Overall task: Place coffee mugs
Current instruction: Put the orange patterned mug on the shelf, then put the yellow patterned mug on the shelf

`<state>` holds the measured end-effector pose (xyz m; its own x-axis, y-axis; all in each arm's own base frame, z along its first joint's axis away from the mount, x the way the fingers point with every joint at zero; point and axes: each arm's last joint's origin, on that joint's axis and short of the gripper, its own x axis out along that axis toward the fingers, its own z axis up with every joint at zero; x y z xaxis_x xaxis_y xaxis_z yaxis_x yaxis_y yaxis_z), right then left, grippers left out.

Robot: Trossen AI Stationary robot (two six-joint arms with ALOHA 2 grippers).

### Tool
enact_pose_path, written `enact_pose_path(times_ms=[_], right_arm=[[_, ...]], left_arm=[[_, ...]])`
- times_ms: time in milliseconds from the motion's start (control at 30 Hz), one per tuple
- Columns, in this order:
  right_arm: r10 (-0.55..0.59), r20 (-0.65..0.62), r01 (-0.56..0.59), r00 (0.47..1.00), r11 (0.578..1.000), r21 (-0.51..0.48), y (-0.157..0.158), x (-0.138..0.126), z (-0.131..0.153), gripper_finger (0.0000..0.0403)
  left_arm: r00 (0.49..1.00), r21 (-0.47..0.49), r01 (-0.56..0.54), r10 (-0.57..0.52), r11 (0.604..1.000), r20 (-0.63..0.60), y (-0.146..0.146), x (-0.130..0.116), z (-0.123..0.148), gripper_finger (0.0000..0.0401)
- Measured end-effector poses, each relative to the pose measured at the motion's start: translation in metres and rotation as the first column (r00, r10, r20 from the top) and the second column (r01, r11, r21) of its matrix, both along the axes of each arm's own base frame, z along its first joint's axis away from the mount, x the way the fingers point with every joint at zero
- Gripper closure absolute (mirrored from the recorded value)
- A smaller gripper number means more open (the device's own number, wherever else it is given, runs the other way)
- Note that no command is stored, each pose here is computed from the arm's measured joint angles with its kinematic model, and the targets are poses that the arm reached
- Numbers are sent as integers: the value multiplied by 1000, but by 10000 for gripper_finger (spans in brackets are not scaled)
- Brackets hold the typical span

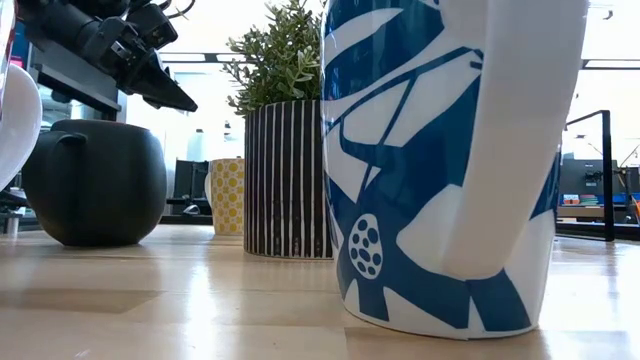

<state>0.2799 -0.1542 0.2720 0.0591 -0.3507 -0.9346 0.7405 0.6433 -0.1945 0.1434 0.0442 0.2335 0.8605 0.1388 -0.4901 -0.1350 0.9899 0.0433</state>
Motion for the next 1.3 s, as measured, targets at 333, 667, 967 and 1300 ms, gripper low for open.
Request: enact_pose_path(times_ms=[333, 667, 967, 1300], right_arm=[[84, 85, -85, 993, 996, 3, 0, 10, 2, 320], [170, 129, -167, 977, 985, -30, 13, 22, 4, 320], [186, 28, -183, 982, 979, -92, 62, 16, 18, 320], [220, 13, -217, 975, 968, -127, 130, 0, 36, 320]], left_arm=[[1000, 0, 1, -1, 1000, 0, 0, 0, 0, 332], [1000, 0, 0, 0, 1000, 0, 0, 0, 0, 332], [1000, 0, 0, 0, 1000, -1, 0, 0, 0, 332], [1000, -1, 0, 0, 1000, -1, 0, 0, 0, 332]])
